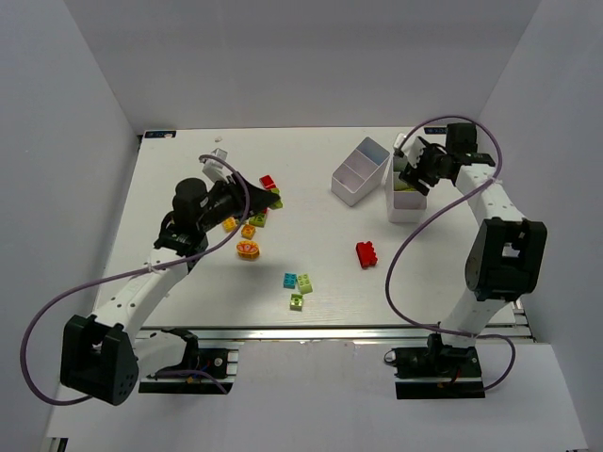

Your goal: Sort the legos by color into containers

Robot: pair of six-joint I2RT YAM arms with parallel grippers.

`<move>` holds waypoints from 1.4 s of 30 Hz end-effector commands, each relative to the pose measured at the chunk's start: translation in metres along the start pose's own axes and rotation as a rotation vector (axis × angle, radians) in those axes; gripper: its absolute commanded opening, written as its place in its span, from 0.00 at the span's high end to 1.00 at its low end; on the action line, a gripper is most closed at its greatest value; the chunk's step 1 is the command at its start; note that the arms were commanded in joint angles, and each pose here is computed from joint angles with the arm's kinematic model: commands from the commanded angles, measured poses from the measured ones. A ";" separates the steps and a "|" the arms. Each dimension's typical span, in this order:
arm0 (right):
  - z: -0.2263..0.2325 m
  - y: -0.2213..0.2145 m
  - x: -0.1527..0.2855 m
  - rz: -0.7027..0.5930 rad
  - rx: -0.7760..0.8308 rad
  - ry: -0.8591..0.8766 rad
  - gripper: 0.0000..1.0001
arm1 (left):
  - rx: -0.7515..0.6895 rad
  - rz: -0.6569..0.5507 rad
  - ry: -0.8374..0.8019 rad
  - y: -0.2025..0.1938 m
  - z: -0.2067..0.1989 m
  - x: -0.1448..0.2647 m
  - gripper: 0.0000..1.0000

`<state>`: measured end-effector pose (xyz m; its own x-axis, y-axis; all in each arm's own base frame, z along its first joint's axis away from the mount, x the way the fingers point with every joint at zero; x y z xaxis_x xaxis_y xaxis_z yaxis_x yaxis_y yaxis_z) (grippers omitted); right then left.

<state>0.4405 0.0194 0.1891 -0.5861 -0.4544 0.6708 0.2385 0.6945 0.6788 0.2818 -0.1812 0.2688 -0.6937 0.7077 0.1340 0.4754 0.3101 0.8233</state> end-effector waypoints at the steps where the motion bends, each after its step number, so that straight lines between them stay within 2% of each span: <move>1: -0.011 0.040 0.040 -0.137 -0.035 -0.046 0.23 | -0.034 -0.014 -0.102 0.005 -0.017 -0.005 1.00; 2: -0.007 0.053 0.047 -0.198 -0.050 -0.027 0.19 | -0.034 -0.006 -0.112 0.003 -0.019 -0.007 1.00; 3: -0.001 0.058 0.051 -0.232 -0.120 -0.004 0.11 | -0.041 -0.006 -0.128 0.003 -0.021 -0.010 1.00; 5: 0.011 0.073 0.061 -0.323 -0.148 0.042 0.11 | -0.037 0.021 -0.146 -0.005 -0.024 -0.018 1.00; 6: 0.016 0.077 0.064 -0.354 -0.232 0.049 0.10 | -0.045 0.020 -0.157 -0.004 -0.026 -0.022 1.00; 10: 0.015 0.081 0.077 -0.460 -0.410 -0.088 0.11 | -0.070 0.059 -0.198 -0.010 -0.040 -0.047 1.00; 12: 0.016 0.078 0.084 -0.489 -0.438 -0.132 0.11 | -0.083 0.104 -0.202 -0.020 -0.038 -0.067 1.00; 13: 0.015 0.075 0.090 -0.499 -0.457 -0.128 0.12 | -0.114 0.102 -0.242 -0.015 -0.052 -0.077 1.00; 14: 0.021 0.078 0.095 -0.527 -0.445 -0.070 0.18 | -0.132 0.113 -0.253 -0.016 -0.055 -0.086 1.00; 15: 0.022 0.078 0.097 -0.534 -0.454 -0.051 0.38 | -0.161 0.155 -0.247 -0.029 -0.048 -0.103 1.00; 17: 0.022 0.076 0.103 -0.546 -0.512 -0.015 0.69 | -0.227 0.137 -0.302 -0.020 -0.067 -0.126 1.00; 18: 0.018 0.073 0.110 -0.555 -0.536 -0.018 0.94 | -0.270 0.172 -0.310 -0.035 -0.062 -0.145 1.00; 19: 0.019 0.075 0.114 -0.575 -0.569 0.015 1.00 | -0.319 0.129 -0.344 -0.018 -0.075 -0.158 1.00; 22: 0.015 0.071 0.126 -0.609 -0.606 0.013 1.00 | -0.438 0.121 -0.388 -0.032 -0.075 -0.197 1.00; 23: 0.016 0.070 0.128 -0.613 -0.624 0.018 1.00 | -0.483 0.073 -0.416 -0.019 -0.086 -0.209 1.00; 24: 0.014 0.067 0.131 -0.614 -0.635 0.010 0.97 | -0.518 0.080 -0.413 -0.034 -0.078 -0.227 1.00; 25: 0.015 0.066 0.133 -0.617 -0.637 0.012 0.96 | -0.530 0.063 -0.417 -0.035 -0.078 -0.237 1.00; 26: 0.016 0.065 0.134 -0.619 -0.643 0.020 0.96 | -0.543 -0.010 -0.443 -0.022 -0.086 -0.247 1.00; 28: 0.018 0.060 0.136 -0.619 -0.655 0.025 0.96 | -0.543 -0.028 -0.461 -0.038 -0.081 -0.265 1.00; 29: 0.018 0.058 0.137 -0.616 -0.660 0.026 0.95 | -0.580 -0.094 -0.485 -0.030 -0.088 -0.271 1.00; 31: 0.017 0.053 0.140 -0.617 -0.666 0.025 0.94 | -0.623 -0.126 -0.493 -0.042 -0.091 -0.283 1.00; 34: 0.015 0.045 0.144 -0.619 -0.692 0.020 0.94 | -0.708 -0.232 -0.487 -0.037 -0.105 -0.294 1.00; 42: 0.017 0.029 0.146 -0.617 -0.752 0.038 0.92 | -0.788 -0.260 -0.505 -0.058 -0.108 -0.333 1.00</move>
<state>0.3563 -0.0196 0.2921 -0.7633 -0.6237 0.1683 0.3642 -0.2004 0.9095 0.4259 -0.4969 0.2015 -0.3385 0.9341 -0.1137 -0.1526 0.0648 0.9862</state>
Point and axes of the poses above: each gripper's point midway between its finger pads, its own x axis back along the fingers, its own z axis along the line the jaws close on, y = z × x, the point moved 5 cm from there along x, back along the fingers, and after that the axes turned 15 degrees about -x, right-handed, at the moved point
